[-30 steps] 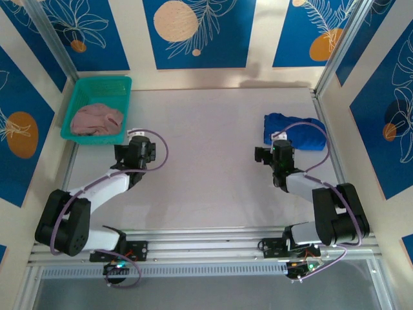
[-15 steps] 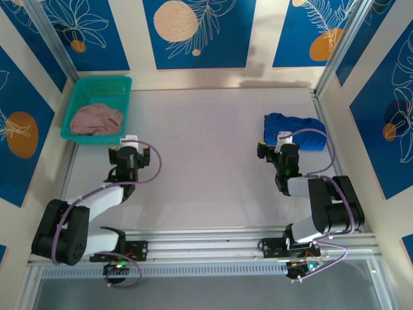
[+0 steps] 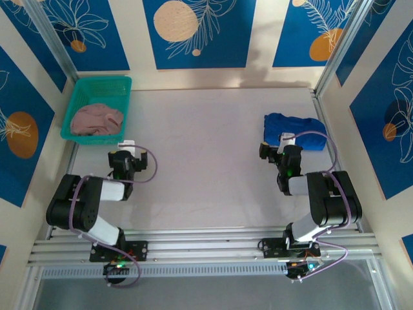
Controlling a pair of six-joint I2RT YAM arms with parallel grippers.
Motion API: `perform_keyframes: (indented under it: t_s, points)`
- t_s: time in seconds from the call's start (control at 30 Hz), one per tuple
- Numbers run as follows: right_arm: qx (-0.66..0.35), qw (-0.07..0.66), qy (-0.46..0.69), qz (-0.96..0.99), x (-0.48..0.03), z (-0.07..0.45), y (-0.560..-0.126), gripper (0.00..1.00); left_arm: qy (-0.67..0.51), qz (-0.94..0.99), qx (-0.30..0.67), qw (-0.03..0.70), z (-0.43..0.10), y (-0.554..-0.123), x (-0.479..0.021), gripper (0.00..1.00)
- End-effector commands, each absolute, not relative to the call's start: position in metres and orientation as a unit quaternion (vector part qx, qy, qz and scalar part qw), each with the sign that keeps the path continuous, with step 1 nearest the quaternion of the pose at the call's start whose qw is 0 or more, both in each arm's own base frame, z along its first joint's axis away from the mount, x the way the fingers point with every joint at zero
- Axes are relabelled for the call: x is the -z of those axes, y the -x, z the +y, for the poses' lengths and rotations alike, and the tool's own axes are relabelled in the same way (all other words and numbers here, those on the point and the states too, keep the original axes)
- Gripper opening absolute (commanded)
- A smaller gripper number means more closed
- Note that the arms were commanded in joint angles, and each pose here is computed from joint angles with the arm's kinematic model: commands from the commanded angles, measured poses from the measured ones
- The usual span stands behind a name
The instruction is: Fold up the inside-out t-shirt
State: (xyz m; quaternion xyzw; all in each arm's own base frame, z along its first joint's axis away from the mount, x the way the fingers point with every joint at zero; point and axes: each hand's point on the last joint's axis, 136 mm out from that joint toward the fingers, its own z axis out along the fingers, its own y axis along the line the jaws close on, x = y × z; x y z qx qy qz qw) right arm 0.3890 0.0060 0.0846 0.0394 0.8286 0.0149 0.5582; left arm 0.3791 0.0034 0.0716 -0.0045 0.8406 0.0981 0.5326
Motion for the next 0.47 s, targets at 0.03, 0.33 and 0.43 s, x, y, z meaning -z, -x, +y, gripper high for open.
perform_keyframes:
  t_s: [0.03, 0.33, 0.43]
  points:
    - [-0.022, 0.57, -0.043, 0.821, -0.0944, 0.0074, -0.3955, 0.99, 0.008, 0.821, -0.07, 0.566, -0.0028, -0.3921, -0.0913, 1.0]
    - [-0.021, 0.568, -0.044, 0.822, -0.0936, 0.0071, -0.3961, 0.99, 0.008, 0.82, -0.07, 0.567, -0.0028, -0.3921, -0.092, 1.0]
    - [-0.023, 0.569, -0.044, 0.821, -0.094, 0.0075, -0.3957, 0.99, 0.008, 0.82, -0.069, 0.568, -0.003, -0.3922, -0.0921, 1.0]
